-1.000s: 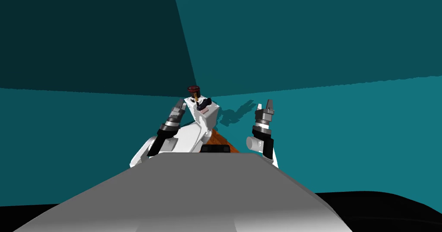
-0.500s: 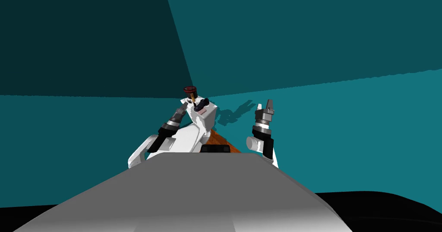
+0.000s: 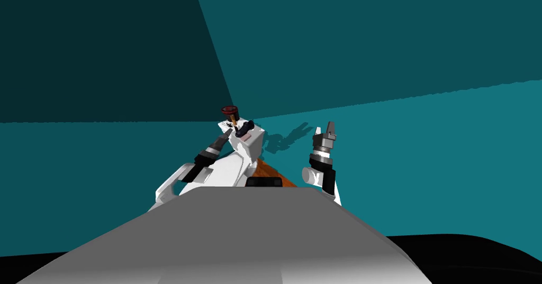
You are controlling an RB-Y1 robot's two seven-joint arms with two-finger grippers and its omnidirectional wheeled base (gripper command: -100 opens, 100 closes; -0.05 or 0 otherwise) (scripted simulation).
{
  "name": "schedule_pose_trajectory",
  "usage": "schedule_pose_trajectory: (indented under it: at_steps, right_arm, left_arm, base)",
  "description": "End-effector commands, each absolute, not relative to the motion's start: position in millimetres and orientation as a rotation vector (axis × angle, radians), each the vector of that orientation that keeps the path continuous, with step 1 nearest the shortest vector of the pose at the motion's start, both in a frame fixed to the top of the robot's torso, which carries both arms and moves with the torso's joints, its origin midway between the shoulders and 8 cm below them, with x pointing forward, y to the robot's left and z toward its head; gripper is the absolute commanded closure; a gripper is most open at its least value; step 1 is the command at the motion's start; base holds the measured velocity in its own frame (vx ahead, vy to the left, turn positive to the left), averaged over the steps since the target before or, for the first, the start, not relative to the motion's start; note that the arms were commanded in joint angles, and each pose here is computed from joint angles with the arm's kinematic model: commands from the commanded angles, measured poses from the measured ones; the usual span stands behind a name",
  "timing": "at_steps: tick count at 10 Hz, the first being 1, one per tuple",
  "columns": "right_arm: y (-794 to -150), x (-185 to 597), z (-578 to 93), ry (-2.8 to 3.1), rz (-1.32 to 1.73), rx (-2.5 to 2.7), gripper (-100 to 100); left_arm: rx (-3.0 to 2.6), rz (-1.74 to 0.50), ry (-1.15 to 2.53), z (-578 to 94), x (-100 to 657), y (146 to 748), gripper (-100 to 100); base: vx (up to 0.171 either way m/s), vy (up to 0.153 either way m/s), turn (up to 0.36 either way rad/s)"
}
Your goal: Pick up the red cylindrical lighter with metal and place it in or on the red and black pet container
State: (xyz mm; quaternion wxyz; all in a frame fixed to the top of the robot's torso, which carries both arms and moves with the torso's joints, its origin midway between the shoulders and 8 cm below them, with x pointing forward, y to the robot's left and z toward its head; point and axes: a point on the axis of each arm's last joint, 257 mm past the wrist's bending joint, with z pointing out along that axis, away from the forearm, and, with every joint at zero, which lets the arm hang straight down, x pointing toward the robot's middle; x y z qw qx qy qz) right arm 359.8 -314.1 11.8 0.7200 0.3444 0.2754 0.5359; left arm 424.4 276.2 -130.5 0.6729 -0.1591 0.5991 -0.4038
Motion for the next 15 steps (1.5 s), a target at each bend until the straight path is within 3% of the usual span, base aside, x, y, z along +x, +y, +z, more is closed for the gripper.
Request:
schedule_pose_trajectory:
  at_steps: [1, 15]
  right_arm:
    - [-314, 360, 12, 0.609, 1.185, 0.761, 0]
    - [-314, 360, 12, 0.609, 1.184, 0.761, 0]
  left_arm:
    - [-0.344, -0.862, 1.397, -142, 429, 285, -100]
    - [-0.262, -0.543, 1.630, -203, 455, 363, -100]
  base:
    - [-0.024, 0.030, -0.105]
    - [0.012, 0.005, -0.076]
